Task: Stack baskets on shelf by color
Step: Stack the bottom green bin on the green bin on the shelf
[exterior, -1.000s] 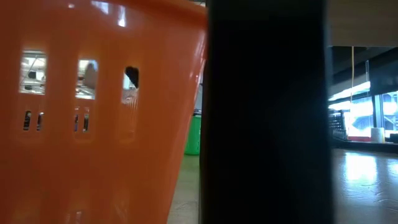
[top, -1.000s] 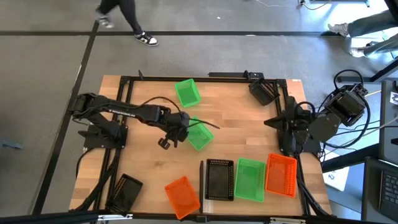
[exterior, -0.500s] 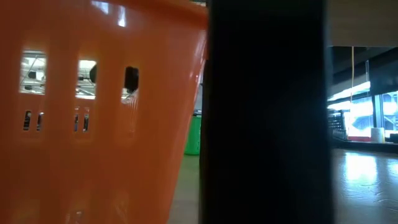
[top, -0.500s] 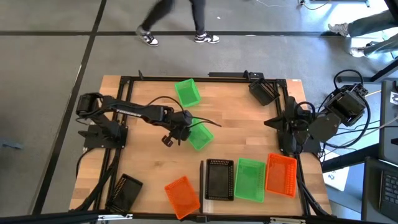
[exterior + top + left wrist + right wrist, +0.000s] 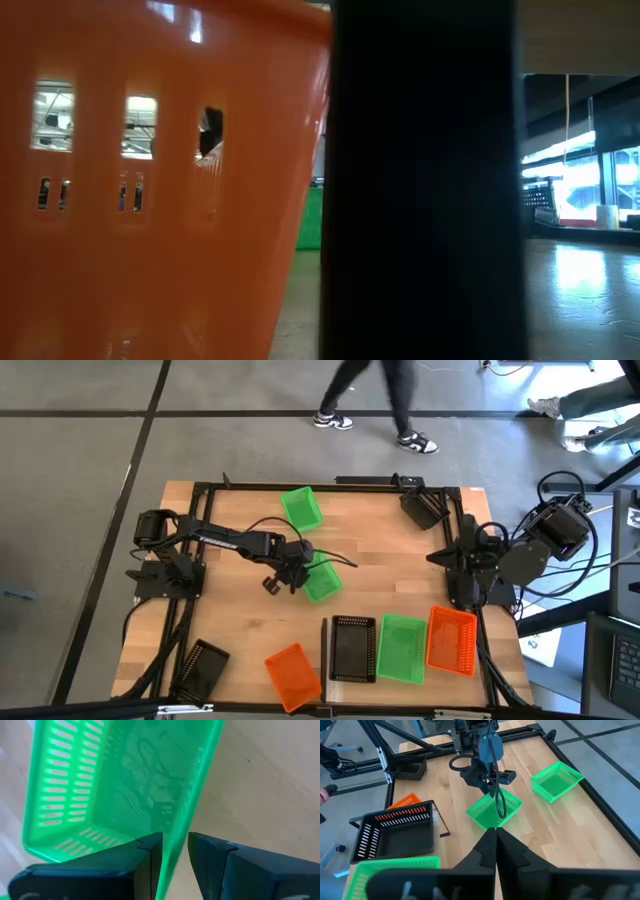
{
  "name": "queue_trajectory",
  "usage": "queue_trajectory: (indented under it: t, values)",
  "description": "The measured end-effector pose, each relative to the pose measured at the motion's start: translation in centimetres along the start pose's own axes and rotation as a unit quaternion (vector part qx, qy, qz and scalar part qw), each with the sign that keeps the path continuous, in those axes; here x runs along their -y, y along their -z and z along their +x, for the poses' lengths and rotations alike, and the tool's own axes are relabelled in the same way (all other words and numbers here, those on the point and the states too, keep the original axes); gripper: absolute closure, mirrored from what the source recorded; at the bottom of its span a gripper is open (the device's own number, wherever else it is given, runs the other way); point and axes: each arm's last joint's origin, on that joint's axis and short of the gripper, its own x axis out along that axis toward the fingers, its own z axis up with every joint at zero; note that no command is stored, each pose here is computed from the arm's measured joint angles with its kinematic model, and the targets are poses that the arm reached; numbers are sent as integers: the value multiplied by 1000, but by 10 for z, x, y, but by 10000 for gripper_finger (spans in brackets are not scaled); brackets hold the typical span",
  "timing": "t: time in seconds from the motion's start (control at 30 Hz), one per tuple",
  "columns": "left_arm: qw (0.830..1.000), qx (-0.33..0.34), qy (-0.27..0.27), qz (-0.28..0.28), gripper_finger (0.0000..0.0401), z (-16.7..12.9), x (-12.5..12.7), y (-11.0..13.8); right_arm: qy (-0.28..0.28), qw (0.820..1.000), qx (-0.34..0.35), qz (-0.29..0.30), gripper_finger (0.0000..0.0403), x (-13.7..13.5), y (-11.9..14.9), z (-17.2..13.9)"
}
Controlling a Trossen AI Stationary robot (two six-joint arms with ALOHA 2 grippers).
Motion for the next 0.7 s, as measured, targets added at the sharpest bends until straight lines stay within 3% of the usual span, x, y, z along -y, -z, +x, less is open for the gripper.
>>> queue_trajectory:
  t: [0.23, 0.43, 0.7]
  values:
    - [1000, 7, -5, -12, 316, 4, -4, 1, -1, 1000, 2, 1, 402, 2, 0, -2]
    - [995, 9, -4, -101, 316, 4, -4, 1, -2, 1000, 2, 3, 402, 2, 0, -2]
    - [996, 31, 19, -86, 316, 7, -3, -1, -2, 1000, 3, 3, 402, 2, 0, -2]
